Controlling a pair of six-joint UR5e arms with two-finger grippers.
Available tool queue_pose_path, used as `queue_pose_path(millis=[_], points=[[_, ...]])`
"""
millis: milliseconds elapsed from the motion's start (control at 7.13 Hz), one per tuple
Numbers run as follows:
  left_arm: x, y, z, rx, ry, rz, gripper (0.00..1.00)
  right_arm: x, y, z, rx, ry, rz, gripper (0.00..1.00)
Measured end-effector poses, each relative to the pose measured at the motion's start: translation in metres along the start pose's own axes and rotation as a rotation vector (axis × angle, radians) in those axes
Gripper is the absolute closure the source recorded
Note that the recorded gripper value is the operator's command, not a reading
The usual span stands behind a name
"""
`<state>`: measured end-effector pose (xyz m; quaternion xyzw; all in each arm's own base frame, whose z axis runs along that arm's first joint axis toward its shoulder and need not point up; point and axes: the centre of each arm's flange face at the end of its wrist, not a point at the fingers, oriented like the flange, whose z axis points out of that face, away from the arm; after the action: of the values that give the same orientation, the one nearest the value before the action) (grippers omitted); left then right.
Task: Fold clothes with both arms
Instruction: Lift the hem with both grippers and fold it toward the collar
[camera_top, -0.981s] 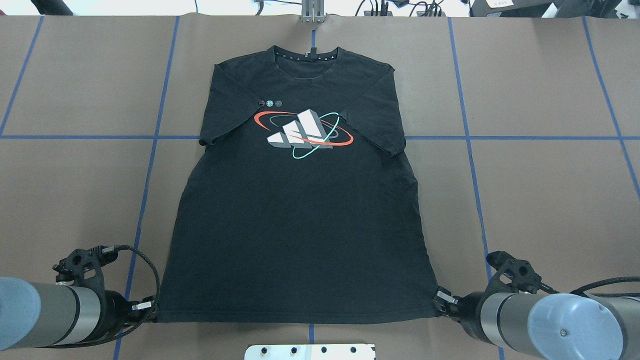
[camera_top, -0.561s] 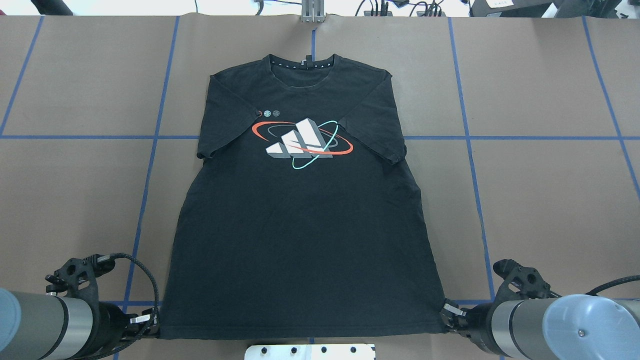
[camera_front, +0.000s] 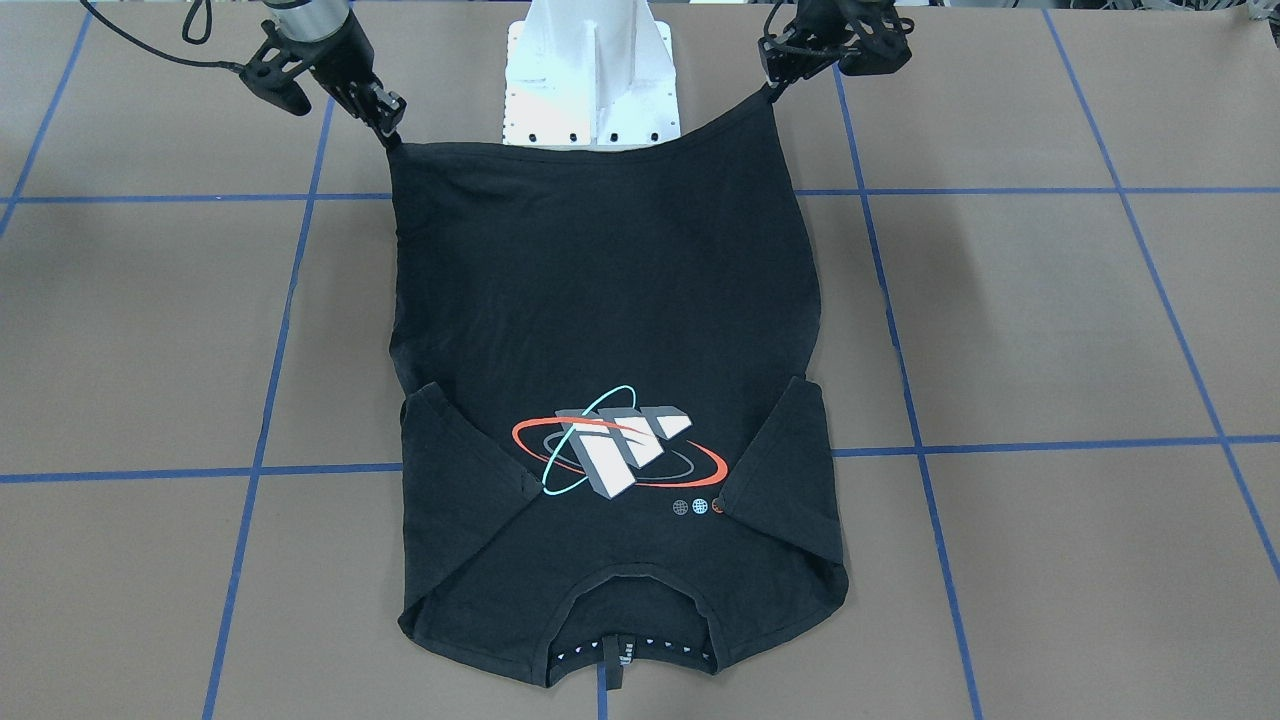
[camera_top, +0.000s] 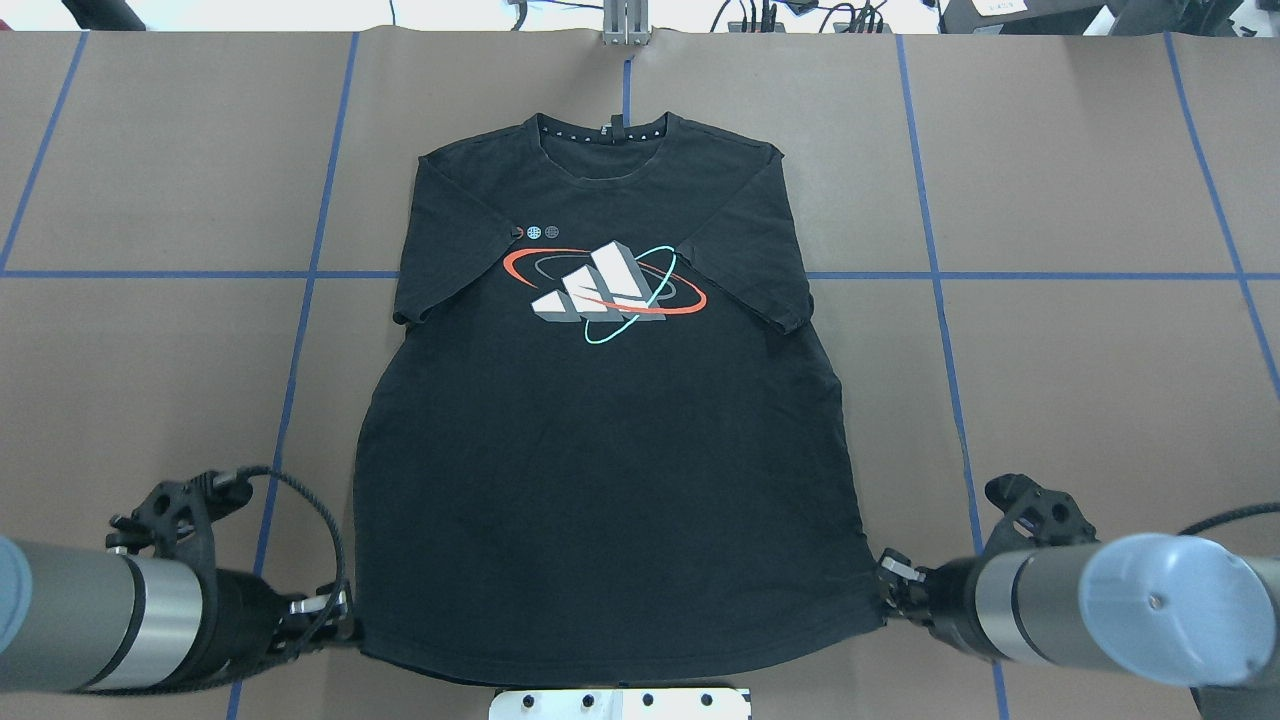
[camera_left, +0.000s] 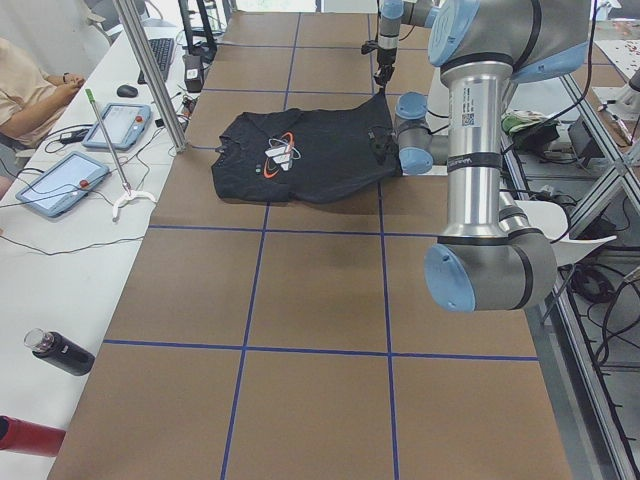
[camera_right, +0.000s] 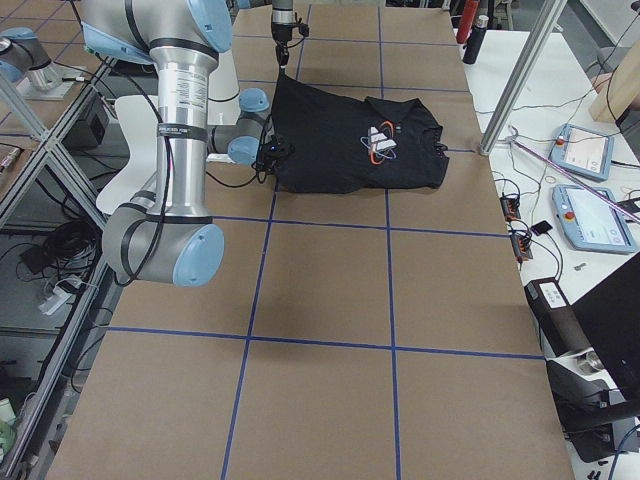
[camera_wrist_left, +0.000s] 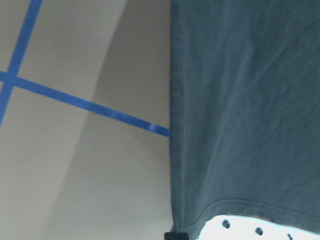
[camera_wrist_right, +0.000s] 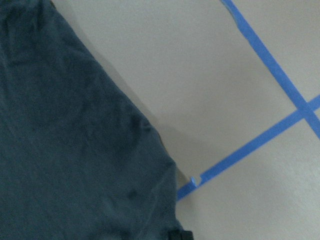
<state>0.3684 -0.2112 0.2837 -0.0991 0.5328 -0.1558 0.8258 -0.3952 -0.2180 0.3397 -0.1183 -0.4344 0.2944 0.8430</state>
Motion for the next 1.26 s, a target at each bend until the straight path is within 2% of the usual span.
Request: queue_pose_path(millis=[140, 421, 701, 841, 981, 1262], points=[[0.012, -0.021, 0.000, 0.044, 0.024, 0.031, 1.00, -0.028, -0.026, 0.007, 0.017, -0.009, 0.005, 1.00], [0.031, -0.079, -0.002, 0.146, 0.040, 0.121, 1.00, -0.095, -0.078, -0.001, 0.061, 0.018, 0.006, 1.00], [0.048, -0.172, -0.013, 0.209, 0.021, 0.196, 1.00, -0.137, -0.135, -0.021, 0.109, 0.051, -0.018, 1.00], [0.046, -0.207, -0.027, 0.244, 0.011, 0.234, 1.00, -0.147, -0.171, -0.029, 0.119, 0.062, -0.022, 1.00], [0.039, -0.237, -0.037, 0.280, -0.007, 0.256, 1.00, -0.154, -0.203, -0.036, 0.127, 0.069, -0.027, 1.00], [0.026, -0.282, -0.042, 0.329, -0.045, 0.262, 1.00, -0.164, -0.241, -0.040, 0.149, 0.079, -0.037, 1.00]])
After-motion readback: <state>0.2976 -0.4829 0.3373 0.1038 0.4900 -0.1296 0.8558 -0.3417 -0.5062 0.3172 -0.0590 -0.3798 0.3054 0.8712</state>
